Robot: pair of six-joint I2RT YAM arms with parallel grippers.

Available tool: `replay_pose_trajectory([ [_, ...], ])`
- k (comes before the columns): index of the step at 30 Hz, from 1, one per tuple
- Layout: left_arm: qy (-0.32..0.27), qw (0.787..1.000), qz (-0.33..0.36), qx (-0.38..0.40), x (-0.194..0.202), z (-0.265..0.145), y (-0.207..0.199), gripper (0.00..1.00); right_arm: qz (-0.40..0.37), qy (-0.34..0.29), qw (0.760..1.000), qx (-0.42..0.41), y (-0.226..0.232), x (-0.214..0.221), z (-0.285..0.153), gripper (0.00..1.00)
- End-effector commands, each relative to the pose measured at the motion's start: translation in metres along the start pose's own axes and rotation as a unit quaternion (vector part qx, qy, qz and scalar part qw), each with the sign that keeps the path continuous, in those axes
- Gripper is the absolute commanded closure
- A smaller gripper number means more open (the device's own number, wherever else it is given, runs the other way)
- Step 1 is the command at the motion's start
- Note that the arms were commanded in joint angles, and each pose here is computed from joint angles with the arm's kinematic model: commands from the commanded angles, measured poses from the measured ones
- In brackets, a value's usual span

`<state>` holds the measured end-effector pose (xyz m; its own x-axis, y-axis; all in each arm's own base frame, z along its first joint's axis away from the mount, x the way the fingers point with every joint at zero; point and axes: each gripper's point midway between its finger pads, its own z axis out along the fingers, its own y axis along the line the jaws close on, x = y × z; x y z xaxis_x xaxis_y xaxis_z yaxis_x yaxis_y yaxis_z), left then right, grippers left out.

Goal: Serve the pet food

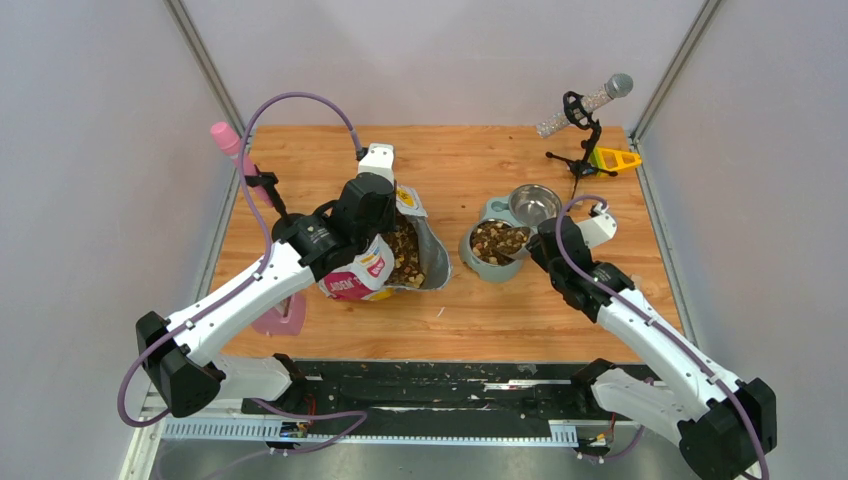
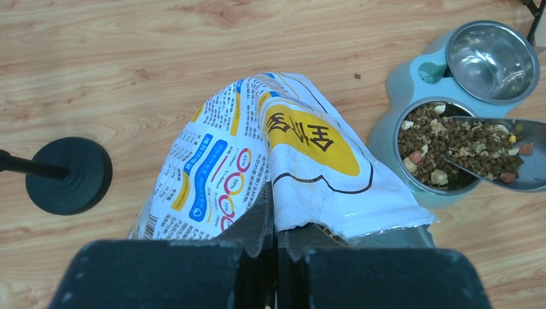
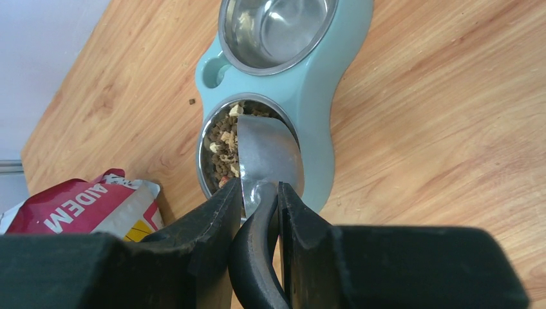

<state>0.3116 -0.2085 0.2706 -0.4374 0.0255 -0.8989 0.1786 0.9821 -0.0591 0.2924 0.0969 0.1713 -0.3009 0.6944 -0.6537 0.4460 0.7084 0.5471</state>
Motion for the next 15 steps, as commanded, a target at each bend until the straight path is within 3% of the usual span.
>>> replay_pose_trajectory([
  [1,-0.07,0.997,-0.037,-0.011,-0.0438,-0.0177,0.0101,1.0,0.012,-0.025,0.999,-0.02,0.0201,-0.0246,-0.0076,1.0],
  [15,-0.07,0.997,-0.036,-0.016,-0.0429,-0.0162,0.011,1.0,-0.03,-0.025,0.999,0.006,0.0125,-0.0341,-0.0119,1.0],
])
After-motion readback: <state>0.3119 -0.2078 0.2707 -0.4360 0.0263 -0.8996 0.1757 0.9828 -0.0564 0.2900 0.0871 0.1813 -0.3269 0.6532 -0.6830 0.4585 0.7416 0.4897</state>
